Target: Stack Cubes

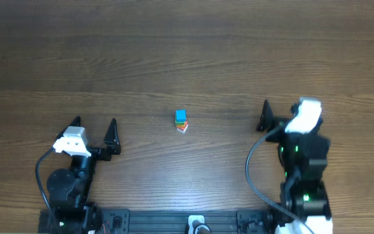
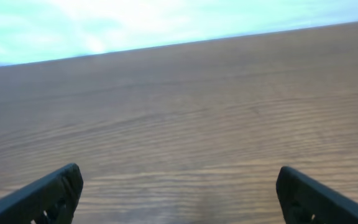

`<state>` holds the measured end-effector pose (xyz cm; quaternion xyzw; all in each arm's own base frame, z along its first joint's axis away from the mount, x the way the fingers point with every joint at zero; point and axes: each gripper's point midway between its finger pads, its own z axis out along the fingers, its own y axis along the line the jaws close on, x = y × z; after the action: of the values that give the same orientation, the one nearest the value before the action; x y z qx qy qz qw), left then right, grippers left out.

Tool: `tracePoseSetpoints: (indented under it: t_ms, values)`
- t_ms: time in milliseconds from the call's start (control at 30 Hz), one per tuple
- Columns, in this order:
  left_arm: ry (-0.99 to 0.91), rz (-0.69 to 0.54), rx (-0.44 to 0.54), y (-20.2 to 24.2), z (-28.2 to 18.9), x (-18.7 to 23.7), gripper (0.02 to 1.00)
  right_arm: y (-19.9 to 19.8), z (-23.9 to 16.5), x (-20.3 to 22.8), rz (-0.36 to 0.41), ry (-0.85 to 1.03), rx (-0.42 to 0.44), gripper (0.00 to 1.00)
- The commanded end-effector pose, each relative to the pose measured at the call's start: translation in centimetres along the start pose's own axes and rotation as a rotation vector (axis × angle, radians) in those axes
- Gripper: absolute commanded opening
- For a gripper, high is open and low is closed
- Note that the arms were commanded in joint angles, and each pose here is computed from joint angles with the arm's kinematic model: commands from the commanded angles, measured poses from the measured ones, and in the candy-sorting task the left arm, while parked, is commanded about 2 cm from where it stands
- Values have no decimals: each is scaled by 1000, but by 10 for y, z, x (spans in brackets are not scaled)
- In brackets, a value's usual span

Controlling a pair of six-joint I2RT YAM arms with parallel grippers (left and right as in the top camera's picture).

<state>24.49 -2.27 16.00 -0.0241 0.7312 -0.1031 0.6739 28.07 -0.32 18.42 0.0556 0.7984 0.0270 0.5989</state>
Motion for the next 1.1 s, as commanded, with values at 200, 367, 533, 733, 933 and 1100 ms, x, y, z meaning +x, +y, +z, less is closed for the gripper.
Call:
tracePoseSetpoints:
  t_ms: [200,367,533,733,933,1100]
  values:
    - [1,15,6,-1,0,2,1000,11,-21,24,-13,-131,-98,993]
    - [1,15,5,-1,0,2,1000,15,-23,33,-51,-159,-131,993]
    - [1,15,5,-1,0,2,998,12,-19,51,-51,-135,-125,991]
    - [1,15,5,-1,0,2,1000,10,-18,55,-49,-120,-112,993]
    - [1,15,6,-1,0,2,998,10,-18,55,-49,-120,-112,993]
    - [1,15,5,-1,0,2,998,10,-18,55,-49,-120,-112,993]
